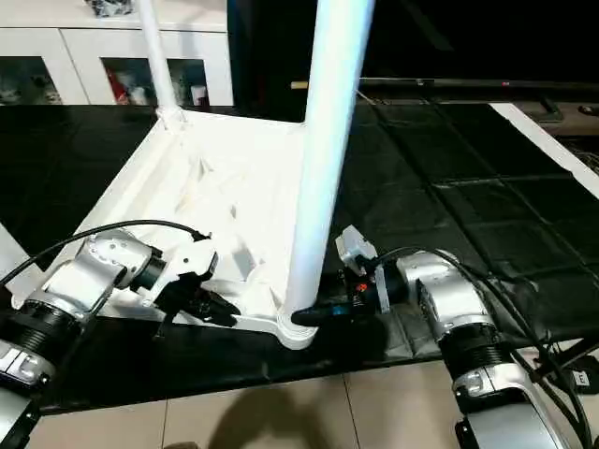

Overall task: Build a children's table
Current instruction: Rotate leg to tighten

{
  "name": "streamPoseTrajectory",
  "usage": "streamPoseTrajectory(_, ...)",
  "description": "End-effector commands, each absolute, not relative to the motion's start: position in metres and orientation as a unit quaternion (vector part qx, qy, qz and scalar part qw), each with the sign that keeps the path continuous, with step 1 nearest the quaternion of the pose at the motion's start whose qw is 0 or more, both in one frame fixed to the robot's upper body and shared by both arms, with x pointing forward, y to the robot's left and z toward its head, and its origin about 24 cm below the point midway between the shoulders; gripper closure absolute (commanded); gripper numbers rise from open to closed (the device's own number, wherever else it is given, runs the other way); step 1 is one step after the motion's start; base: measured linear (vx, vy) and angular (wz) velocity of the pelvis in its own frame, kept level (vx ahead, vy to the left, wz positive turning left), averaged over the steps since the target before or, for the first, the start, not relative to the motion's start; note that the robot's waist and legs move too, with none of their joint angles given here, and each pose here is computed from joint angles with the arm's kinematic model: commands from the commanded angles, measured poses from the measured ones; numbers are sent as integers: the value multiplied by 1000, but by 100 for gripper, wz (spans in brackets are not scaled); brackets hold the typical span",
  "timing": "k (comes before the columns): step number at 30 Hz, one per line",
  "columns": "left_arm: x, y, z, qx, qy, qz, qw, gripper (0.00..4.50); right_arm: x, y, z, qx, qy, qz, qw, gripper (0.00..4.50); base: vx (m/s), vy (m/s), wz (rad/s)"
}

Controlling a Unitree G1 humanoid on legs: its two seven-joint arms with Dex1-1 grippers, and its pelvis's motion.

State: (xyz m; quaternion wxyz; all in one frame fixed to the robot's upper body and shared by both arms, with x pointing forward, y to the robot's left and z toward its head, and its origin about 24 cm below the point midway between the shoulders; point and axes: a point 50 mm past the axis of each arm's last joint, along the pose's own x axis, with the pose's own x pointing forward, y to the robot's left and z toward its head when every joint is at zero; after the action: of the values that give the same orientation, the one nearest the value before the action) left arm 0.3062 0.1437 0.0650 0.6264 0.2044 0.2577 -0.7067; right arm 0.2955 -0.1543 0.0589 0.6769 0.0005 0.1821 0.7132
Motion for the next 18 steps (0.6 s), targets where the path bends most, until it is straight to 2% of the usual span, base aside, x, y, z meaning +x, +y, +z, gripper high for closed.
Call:
streamPoseTrajectory(1, 313, 135, 67, 215, 257, -692, 639, 450, 293, -148, 58, 22, 172, 713, 679, 237, 0, 0, 0)
streamPoseTrajectory(2, 315, 133, 66, 208, 259, -679, 655, 450, 294, -144, 54, 31, 173, 688, 704, 238, 0, 0, 0)
streamPoseTrajectory(4, 316, 129, 65, 194, 256, -670, 669, 450, 295, -140, 49, 25, 170, 663, 728, 241, 0, 0, 0)
streamPoseTrajectory(5, 318, 120, 66, 173, 251, -657, 690, 450, 298, -134, 41, 19, 173, 619, 765, 243, 0, 0, 0)
streamPoseTrajectory(8, 320, 114, 66, 160, 246, -648, 703, 450, 301, -128, 38, 20, 171, 585, 793, 247, 0, 0, 0)
streamPoseTrajectory(12, 324, 86, 63, 127, 233, -607, 749, 450, 312, -105, 30, 56, 195, 478, 855, 252, 0, 0, 0)
streamPoseTrajectory(16, 333, 59, 63, 85, 220, -547, 803, 450, 318, -84, 24, 68, 227, 397, 887, 252, 0, 0, 0)
streamPoseTrajectory(18, 336, 51, 65, 72, 215, -530, 817, 450, 320, -77, 23, 62, 231, 383, 892, 252, 0, 0, 0)
